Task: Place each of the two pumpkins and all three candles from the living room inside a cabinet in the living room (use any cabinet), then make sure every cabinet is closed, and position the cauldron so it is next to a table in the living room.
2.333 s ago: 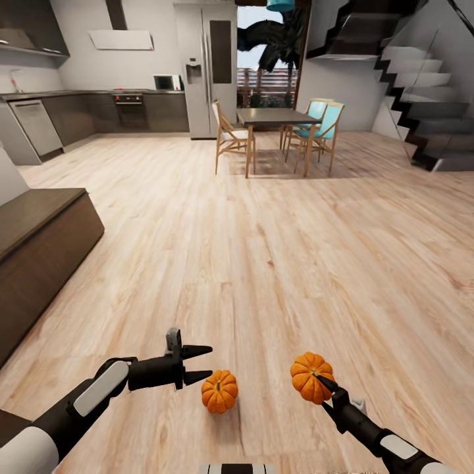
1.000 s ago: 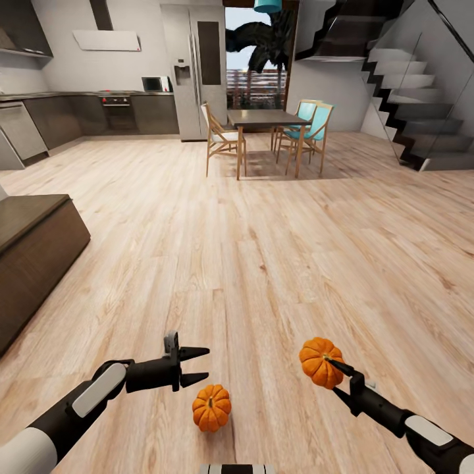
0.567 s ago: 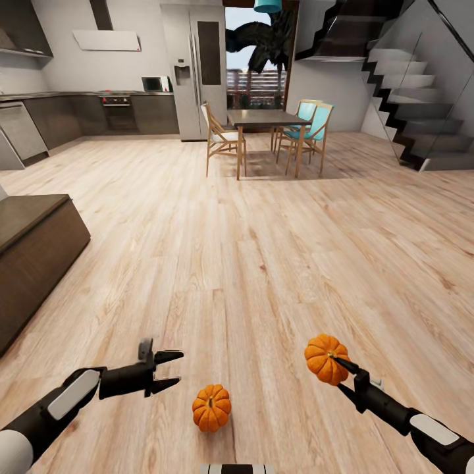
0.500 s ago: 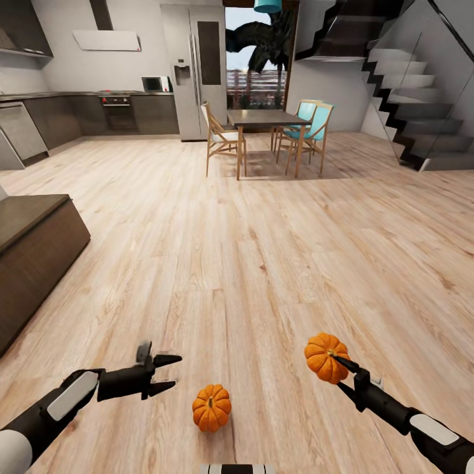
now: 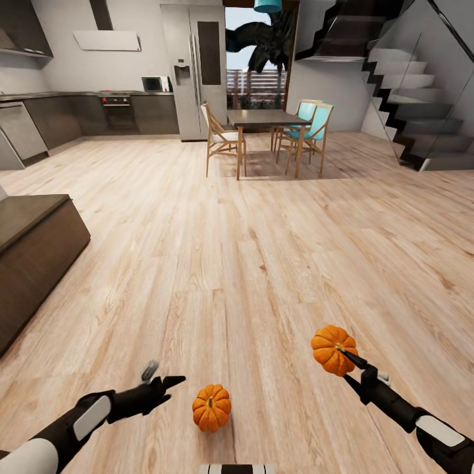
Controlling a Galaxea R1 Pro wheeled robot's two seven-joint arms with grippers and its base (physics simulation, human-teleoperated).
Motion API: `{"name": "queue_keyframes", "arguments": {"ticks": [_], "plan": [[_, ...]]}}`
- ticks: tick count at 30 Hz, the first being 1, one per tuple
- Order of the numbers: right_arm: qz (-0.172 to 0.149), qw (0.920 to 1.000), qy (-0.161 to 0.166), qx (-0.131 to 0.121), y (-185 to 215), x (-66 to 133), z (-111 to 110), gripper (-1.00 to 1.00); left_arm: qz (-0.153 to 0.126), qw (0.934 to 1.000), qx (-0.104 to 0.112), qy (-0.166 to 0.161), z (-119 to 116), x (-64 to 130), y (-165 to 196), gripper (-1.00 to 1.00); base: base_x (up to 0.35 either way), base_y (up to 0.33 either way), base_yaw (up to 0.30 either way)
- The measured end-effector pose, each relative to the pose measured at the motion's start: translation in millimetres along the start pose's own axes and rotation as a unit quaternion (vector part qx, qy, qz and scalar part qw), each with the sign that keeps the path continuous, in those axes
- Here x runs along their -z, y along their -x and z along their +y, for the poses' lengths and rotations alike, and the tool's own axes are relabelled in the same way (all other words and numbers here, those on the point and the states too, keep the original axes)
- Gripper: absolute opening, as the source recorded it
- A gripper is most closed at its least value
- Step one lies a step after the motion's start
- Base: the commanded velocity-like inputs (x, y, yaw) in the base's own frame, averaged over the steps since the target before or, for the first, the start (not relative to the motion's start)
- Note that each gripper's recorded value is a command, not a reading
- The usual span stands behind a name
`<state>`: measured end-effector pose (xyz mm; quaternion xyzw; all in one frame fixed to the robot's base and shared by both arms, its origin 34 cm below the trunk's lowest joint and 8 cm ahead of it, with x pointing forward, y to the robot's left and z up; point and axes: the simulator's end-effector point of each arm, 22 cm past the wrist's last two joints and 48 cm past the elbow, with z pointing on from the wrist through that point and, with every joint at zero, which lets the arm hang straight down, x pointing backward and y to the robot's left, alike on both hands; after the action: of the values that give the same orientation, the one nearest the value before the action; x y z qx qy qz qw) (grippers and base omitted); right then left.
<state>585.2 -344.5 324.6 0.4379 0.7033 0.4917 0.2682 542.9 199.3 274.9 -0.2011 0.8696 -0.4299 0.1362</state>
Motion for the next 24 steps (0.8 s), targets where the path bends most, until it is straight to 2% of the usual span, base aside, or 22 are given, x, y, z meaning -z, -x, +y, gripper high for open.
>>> {"name": "queue_keyframes", "arguments": {"ticks": [2,5,10,24], "plan": [[0.001,1.0,-0.003,0.002,-1.3,-0.4,-1.5,-1.0,-0.006,0.9993,-0.005,-0.038,-15.3,3.0,3.8,1.0,0.0,0.0,0.0],[0.0,1.0,0.0,0.002,-0.6,-0.7,0.0,-1.0,-0.016,0.998,-0.013,-0.06,-24.4,6.0,8.6,1.0,0.0,0.0,0.0],[-0.002,1.0,-0.001,0.002,-0.4,-0.9,-0.5,-1.0,-0.024,0.9978,-0.016,-0.059,-19.4,15.5,17.0,1.0,0.026,0.0,0.0],[-0.002,1.0,-0.003,0.002,-0.5,-0.9,-1.4,-1.0,-0.028,0.998,-0.018,-0.053,-13.8,22.5,23.1,1.0,0.088,0.008,0.0]]}}
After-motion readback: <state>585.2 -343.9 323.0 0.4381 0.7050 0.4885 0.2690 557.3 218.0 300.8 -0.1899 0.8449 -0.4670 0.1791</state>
